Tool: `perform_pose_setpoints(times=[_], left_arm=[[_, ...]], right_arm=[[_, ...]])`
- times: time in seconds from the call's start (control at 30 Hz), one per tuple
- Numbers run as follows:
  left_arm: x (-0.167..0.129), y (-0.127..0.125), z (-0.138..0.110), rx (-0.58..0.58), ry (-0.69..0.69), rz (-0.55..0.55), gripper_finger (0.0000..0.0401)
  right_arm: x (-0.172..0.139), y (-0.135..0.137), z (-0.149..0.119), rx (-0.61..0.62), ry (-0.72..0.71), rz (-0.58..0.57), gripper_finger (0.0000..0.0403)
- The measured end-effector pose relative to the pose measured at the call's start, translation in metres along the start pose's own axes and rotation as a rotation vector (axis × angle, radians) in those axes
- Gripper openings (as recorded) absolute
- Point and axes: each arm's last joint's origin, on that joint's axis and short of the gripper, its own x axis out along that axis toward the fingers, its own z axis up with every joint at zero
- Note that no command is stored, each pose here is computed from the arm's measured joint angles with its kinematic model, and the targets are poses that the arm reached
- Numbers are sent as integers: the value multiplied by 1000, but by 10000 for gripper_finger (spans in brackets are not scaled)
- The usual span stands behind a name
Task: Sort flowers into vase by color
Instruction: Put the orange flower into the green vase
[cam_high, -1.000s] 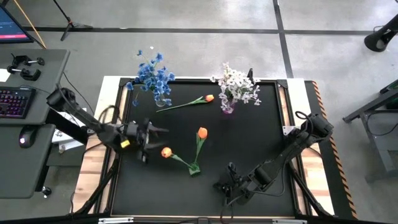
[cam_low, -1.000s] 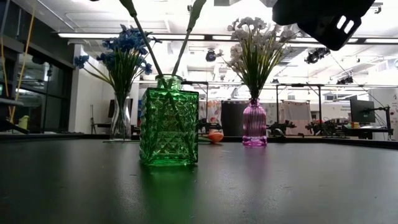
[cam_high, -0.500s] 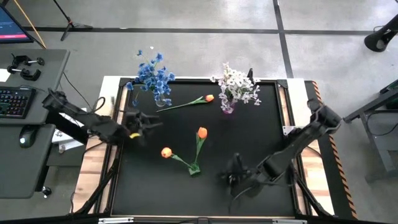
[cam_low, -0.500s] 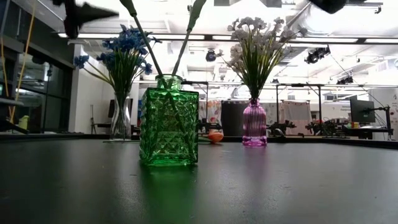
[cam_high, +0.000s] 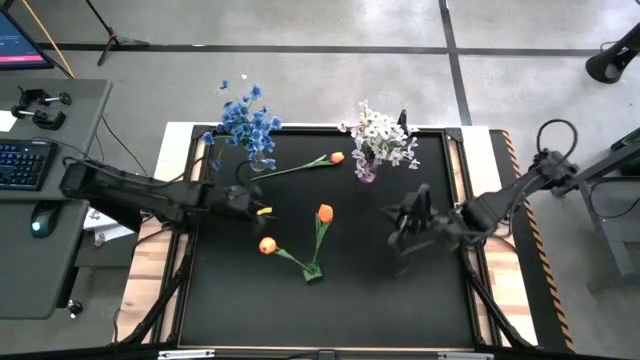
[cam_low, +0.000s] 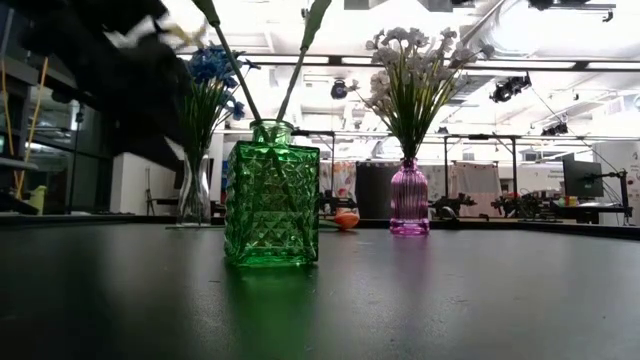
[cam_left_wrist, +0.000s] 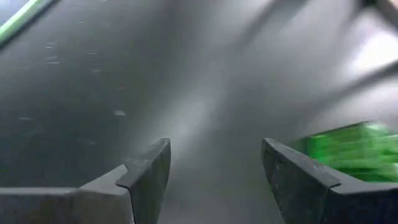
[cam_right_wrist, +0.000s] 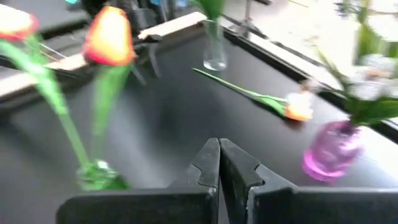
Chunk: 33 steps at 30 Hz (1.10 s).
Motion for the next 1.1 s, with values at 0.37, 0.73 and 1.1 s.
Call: perform_pose_setpoints(times=[0.37, 0.73, 1.1], left_arm=[[25, -17, 30, -28, -392, 179, 192], [75, -49, -12, -129, -574, 261, 9], [132, -18, -2, -140, -689, 171, 0]], right_arm=[[26, -71, -26, 52, -36, -7, 0], [36, -83, -25, 2, -180, 132, 0], [43, -95, -17, 27, -210, 60, 0]])
